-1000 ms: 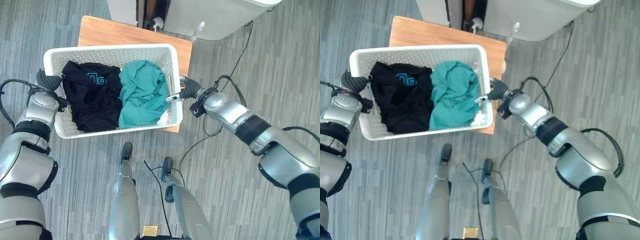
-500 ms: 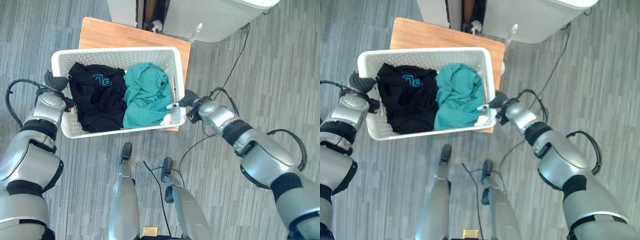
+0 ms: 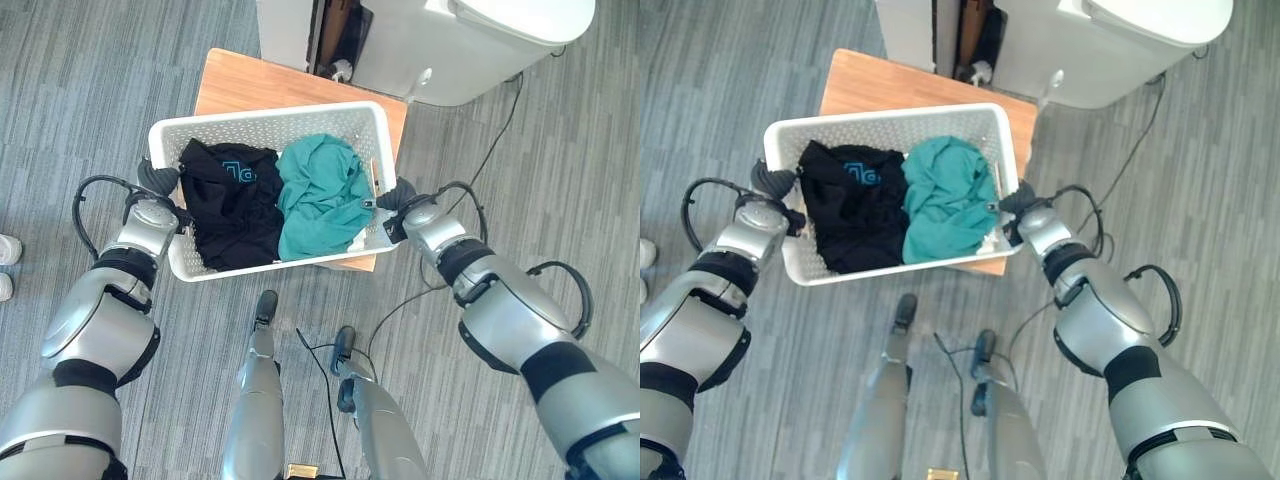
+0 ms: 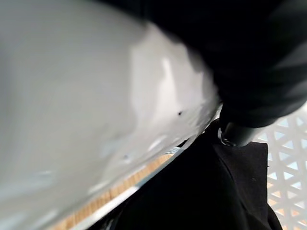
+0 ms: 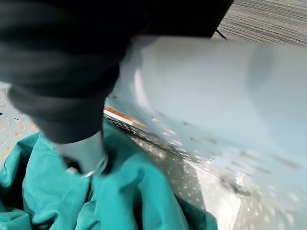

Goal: Grab the laundry basket,head to the washer,open it,put in the laundry and shut it.

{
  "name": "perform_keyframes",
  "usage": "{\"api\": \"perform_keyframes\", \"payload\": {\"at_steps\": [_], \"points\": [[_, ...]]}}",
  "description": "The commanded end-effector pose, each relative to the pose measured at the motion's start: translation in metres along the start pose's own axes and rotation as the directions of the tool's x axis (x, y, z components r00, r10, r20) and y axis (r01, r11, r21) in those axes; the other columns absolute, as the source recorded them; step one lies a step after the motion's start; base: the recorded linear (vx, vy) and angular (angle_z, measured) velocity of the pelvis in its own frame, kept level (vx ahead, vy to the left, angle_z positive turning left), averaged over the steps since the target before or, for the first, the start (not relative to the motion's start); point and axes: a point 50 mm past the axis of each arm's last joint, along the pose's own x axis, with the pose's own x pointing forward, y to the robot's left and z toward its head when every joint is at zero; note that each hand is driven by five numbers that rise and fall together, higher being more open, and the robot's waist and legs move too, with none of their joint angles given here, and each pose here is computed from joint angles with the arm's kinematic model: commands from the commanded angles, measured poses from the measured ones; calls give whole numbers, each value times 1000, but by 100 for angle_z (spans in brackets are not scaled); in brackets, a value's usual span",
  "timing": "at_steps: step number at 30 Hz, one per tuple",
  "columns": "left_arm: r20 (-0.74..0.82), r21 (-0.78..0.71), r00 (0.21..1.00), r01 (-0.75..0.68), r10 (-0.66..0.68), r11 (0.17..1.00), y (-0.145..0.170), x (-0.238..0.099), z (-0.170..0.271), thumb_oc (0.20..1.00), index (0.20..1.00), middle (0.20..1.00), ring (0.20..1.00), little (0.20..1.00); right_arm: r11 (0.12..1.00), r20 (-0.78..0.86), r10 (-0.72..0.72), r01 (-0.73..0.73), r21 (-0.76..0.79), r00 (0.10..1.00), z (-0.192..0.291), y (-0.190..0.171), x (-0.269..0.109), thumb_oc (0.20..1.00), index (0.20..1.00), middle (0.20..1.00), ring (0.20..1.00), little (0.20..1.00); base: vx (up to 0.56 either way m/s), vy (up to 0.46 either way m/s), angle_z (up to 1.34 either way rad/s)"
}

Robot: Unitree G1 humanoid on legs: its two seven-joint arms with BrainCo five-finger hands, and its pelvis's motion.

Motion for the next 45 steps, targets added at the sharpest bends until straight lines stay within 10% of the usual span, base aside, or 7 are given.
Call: {"api": "perform_keyframes", "payload": {"at_steps": [1,11,26,36,45], "points": [[91,-74,956,285,-278,956,-80,-26,24,200,200,200,200,200,1000,31,-4,5,-15,1000,16,-5,-1,200,200,200,200,200,0,0,0],[181,-223,930,356,-320,907,-82,-50,-8,200,200,200,200,200,1000,280,21,-24,9,960,21,-28,-21,200,200,200,200,200,39,20,-1],[364,-57,739,625,-567,778,-100,-113,-25,200,200,200,200,200,982,163,60,-87,167,985,-134,-89,-110,200,200,200,200,200,110,33,-38],[405,97,585,737,-703,669,-151,-135,4,200,200,200,200,200,905,150,87,-141,402,985,-174,-67,-157,200,200,200,200,200,20,57,-45],[436,159,598,684,-673,712,-161,-125,31,200,200,200,200,200,787,182,144,-224,575,973,-176,-14,-147,200,200,200,200,200,-122,0,-96]]}}
